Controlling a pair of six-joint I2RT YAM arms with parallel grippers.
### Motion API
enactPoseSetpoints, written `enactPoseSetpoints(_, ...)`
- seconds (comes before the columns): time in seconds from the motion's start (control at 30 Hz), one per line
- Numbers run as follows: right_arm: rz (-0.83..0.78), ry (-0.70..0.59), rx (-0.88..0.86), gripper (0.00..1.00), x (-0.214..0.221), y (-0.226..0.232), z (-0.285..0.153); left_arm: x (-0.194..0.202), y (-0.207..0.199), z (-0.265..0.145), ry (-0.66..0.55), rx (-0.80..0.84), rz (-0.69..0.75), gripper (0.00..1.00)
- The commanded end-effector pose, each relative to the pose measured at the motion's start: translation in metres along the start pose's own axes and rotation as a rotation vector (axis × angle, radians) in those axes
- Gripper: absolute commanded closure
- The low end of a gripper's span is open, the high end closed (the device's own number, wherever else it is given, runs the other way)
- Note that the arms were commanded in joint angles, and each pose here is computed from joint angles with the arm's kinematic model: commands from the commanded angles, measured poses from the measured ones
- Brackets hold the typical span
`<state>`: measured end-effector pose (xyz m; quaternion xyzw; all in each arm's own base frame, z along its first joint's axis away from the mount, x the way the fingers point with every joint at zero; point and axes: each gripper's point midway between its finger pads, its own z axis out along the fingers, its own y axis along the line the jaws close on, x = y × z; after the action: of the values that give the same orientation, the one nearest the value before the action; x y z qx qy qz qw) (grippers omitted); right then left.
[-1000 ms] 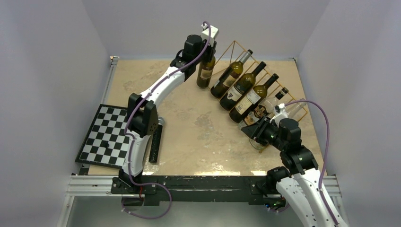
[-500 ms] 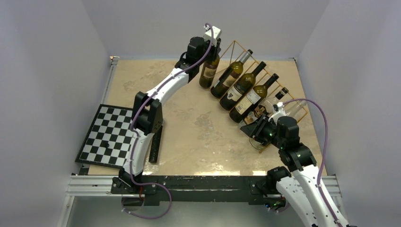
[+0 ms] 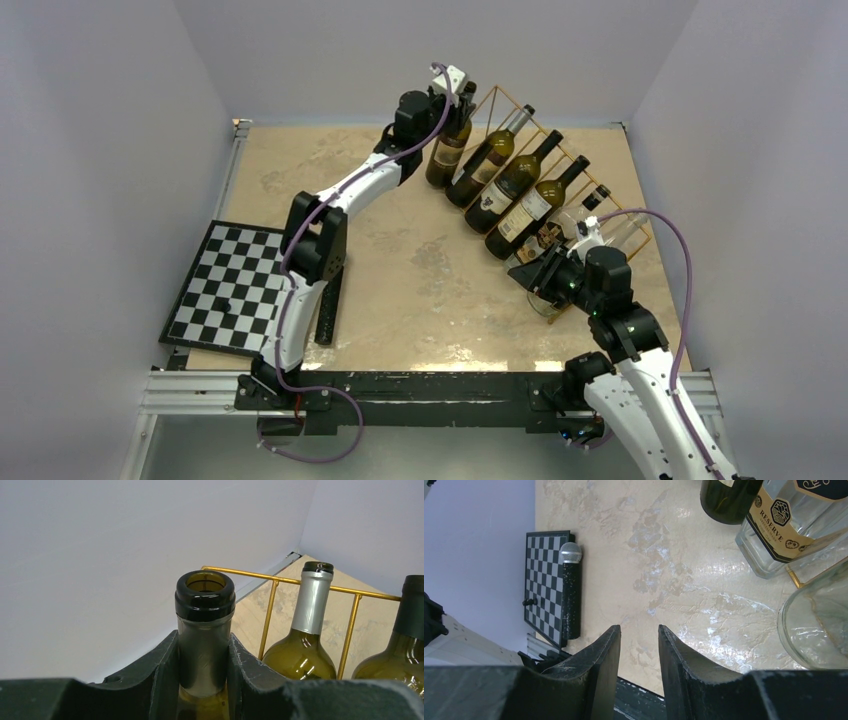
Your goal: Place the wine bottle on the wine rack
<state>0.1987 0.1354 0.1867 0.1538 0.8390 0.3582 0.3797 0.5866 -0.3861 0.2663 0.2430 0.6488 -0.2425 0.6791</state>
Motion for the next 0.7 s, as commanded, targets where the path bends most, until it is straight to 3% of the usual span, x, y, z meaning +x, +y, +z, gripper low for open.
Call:
enactPoseSetpoints(0.0,-0.001,-0.012,-0.031,0.62,-0.003,0.006,0.000,0.039,-0.033,0.004,0.032,0.116,-0.128,0.91)
enactPoseSetpoints(0.2,0.000,-0.012,-0.028,0.61,-0.002,0.005,0.000,0.050,-0.043,0.009,0.020,0.137,-0.144,0.70)
enactPoseSetpoints(0.4,0.002,-0.008,-0.025,0.61,-0.001,0.003,0.002,0.063,-0.048,0.011,0.028,0.157,-0.160,0.66)
enactPoseSetpoints(0.5,0.004,-0.009,-0.024,0.61,0.000,0.002,0.002,0.068,-0.054,0.010,0.041,0.189,-0.151,0.57)
enactPoseSetpoints(0.67,0.012,-0.014,-0.034,0.61,0.001,0.003,0.003,0.071,-0.058,0.012,0.044,0.202,-0.155,0.51)
